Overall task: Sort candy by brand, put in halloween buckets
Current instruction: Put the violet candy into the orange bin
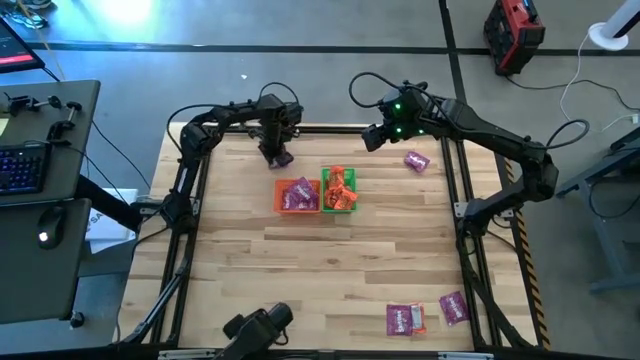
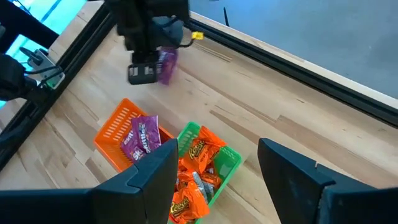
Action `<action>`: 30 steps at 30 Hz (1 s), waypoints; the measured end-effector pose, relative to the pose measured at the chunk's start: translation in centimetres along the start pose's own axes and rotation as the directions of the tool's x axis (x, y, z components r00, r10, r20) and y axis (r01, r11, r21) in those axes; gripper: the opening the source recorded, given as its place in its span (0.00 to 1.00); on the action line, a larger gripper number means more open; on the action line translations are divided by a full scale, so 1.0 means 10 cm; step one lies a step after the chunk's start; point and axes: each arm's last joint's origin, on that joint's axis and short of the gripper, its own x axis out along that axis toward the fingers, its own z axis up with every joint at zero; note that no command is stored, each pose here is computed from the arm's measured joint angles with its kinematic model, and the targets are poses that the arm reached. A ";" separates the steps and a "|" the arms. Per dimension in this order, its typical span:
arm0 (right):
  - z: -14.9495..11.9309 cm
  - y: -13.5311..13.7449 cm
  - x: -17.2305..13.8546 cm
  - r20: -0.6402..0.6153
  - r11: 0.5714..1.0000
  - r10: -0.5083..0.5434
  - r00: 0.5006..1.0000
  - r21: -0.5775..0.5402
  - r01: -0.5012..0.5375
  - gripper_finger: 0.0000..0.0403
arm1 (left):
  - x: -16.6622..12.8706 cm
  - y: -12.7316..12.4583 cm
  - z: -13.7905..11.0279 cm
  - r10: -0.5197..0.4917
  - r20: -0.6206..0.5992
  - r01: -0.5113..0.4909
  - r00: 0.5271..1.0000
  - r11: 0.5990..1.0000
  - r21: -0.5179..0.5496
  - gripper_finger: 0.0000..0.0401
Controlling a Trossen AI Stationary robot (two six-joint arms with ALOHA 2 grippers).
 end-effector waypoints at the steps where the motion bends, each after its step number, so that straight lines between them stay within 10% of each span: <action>1: 0.00 0.00 0.00 0.000 1.000 -0.001 1.000 -0.004 0.001 0.54 | 0.03 0.00 -0.06 -0.001 -0.007 0.001 1.000 1.000 -0.004 0.00; 19: 0.01 0.00 0.00 0.008 0.998 0.003 1.000 -0.065 -0.003 0.54 | 0.36 -0.35 -1.41 -0.030 0.119 0.057 0.992 0.970 -0.234 0.00; 30: 0.06 0.03 0.00 0.059 0.997 0.029 0.998 -0.071 -0.025 0.54 | 0.14 -0.90 -1.89 -0.079 0.336 0.131 0.939 0.982 -0.135 0.00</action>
